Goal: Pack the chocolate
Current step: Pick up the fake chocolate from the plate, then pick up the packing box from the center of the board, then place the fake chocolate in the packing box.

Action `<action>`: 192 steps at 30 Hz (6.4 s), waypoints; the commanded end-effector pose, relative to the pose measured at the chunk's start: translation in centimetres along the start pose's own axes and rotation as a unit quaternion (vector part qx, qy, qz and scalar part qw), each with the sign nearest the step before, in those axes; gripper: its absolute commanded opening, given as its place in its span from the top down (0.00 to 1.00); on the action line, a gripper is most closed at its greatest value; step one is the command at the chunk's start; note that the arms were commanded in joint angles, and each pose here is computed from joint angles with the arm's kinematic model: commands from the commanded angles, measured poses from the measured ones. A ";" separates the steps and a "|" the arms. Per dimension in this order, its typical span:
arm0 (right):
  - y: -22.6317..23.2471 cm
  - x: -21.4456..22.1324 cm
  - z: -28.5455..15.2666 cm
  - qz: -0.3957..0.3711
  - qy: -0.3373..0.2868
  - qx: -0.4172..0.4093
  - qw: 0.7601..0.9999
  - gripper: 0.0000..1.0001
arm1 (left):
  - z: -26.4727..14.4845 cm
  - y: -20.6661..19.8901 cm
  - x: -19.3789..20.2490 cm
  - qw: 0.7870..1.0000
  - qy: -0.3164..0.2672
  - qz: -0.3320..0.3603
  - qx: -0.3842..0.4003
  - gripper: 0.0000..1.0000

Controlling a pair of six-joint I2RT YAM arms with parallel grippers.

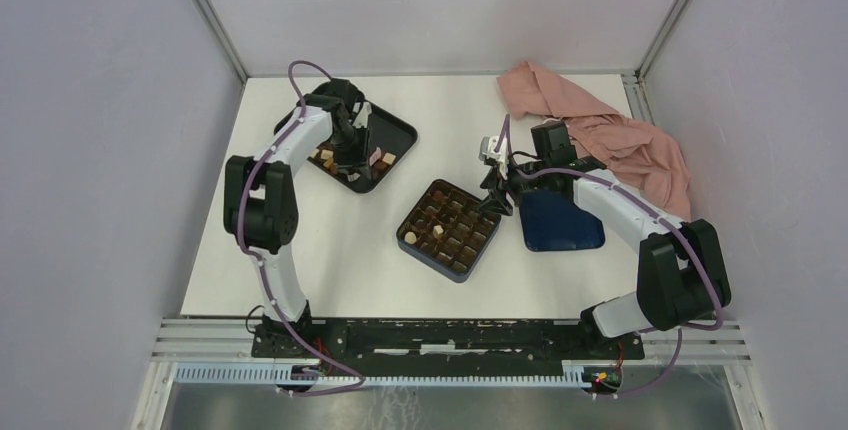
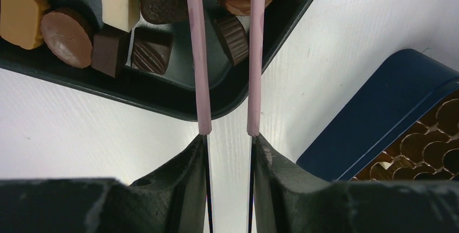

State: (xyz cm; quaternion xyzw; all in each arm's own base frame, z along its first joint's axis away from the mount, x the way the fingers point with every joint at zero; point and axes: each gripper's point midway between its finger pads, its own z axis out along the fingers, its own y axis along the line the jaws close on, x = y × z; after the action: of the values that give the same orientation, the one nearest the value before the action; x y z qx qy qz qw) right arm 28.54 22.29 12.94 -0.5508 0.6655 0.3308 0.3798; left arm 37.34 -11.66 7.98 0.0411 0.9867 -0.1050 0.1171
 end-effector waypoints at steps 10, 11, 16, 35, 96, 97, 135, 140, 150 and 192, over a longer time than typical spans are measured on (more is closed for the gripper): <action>-0.7 -1.8 -0.2 -0.023 -0.019 -0.003 1.000 0.38 | -0.1 0.6 -1.3 0.999 -0.007 0.034 -0.036 0.64; -0.7 -1.8 -0.2 -0.024 -0.019 -0.003 1.000 0.38 | -0.1 0.5 -1.2 0.999 -0.005 0.035 -0.036 0.65; -0.7 -1.9 -0.2 -0.024 -0.020 -0.003 1.000 0.38 | 0.3 0.4 -1.0 0.999 0.001 0.034 -0.038 0.65; -0.7 -1.9 -0.4 -0.025 -0.020 -0.003 0.999 0.38 | 0.3 0.5 -1.1 0.998 0.001 0.036 -0.053 0.82; -4.5 4.8 3.9 0.055 0.099 0.092 0.989 0.75 | -8.4 -16.4 11.8 0.948 -0.170 0.069 0.260 0.98; -4.5 4.6 3.9 0.053 0.096 0.092 0.990 0.78 | -8.2 -16.5 11.9 0.949 -0.168 0.071 0.257 0.98; -4.9 -1.9 0.1 -0.010 0.014 0.182 0.983 0.97 | -8.4 -19.0 13.4 0.951 -0.225 0.130 0.170 0.98; -4.6 -3.1 -0.6 -0.026 -0.004 0.189 0.982 0.97 | -10.6 -18.7 12.4 0.941 -0.266 0.123 0.170 0.98; -3.6 -5.2 -1.4 -0.075 -0.030 0.198 0.977 0.97 | -11.5 -18.4 11.9 0.934 -0.288 0.130 0.169 0.98; -2.9 -3.0 1.2 -0.031 -0.014 0.152 0.988 0.95 | -4.9 -19.5 12.0 0.954 -0.221 0.155 0.132 0.92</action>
State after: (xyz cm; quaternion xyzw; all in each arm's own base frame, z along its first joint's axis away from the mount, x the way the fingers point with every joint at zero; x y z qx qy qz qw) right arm 31.23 23.17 13.09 -0.5032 0.7076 0.2085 0.4501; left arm 20.97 -27.48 11.35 0.1722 0.9133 -0.2100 0.3034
